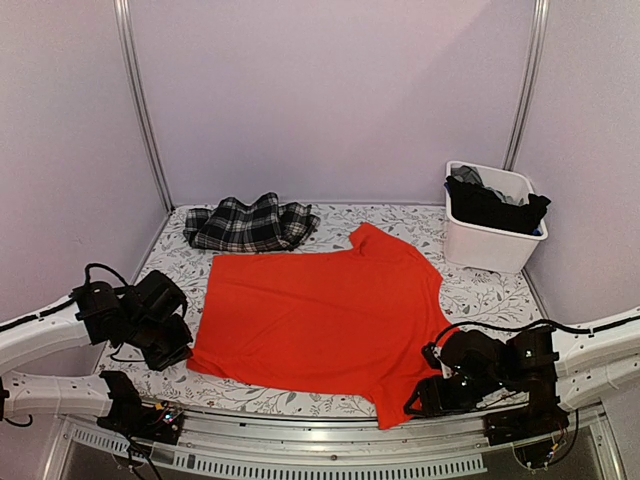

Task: Fold and stack the mixed laundry pile
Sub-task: Pick up the flattened T-shirt from the center of the board.

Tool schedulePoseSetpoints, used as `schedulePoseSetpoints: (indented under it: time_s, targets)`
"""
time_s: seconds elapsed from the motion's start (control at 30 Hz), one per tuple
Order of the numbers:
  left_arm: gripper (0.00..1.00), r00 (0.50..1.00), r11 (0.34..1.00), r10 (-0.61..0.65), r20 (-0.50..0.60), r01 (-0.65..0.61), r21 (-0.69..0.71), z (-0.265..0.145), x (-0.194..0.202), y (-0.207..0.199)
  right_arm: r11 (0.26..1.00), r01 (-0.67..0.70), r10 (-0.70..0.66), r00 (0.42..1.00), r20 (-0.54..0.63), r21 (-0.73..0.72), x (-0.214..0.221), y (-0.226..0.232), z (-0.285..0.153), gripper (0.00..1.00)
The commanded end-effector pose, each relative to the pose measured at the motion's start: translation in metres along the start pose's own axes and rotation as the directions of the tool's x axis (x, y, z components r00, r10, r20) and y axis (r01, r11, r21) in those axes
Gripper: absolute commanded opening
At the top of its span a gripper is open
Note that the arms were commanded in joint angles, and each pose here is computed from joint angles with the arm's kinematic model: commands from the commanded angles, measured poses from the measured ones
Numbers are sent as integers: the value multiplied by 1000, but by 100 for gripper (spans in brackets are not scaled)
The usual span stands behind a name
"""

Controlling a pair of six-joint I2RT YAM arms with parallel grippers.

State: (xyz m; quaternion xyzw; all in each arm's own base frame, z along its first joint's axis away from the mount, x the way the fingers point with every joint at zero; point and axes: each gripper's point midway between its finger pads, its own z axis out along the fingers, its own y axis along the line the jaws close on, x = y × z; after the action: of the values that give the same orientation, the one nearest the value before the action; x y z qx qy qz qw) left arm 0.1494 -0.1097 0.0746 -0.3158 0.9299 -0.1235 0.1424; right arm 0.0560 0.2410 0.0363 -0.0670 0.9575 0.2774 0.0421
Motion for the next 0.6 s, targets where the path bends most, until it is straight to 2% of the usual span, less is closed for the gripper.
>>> schedulePoseSetpoints:
  time_s: [0.0, 0.13, 0.27, 0.3, 0.47, 0.57]
  targets:
    - [0, 1000, 1000, -19, 0, 19, -3, 0, -2, 1, 998, -60, 59, 996, 73, 8, -14, -2, 3, 65]
    - [0, 1000, 1000, -18, 2, 18, -3, 0, -2, 1, 996, -85, 84, 991, 103, 11, -22, -3, 5, 59]
    - [0, 1000, 1000, -18, 4, 18, -5, 0, -3, 2, 995, -91, 88, 993, 74, 37, -18, -8, 12, 53]
    - [0, 1000, 1000, -18, 3, 18, -7, 1, -3, 2, 995, -89, 87, 994, 66, 38, -17, -9, 14, 49]
    - [0, 1000, 1000, -18, 3, 18, -5, 0, -3, 2, 996, -81, 80, 996, 46, 22, -14, -4, 15, 2]
    - [0, 1000, 1000, -8, 0, 8, 8, -3, -3, -1, 998, -66, 67, 996, 63, -19, -20, 12, 3, 0]
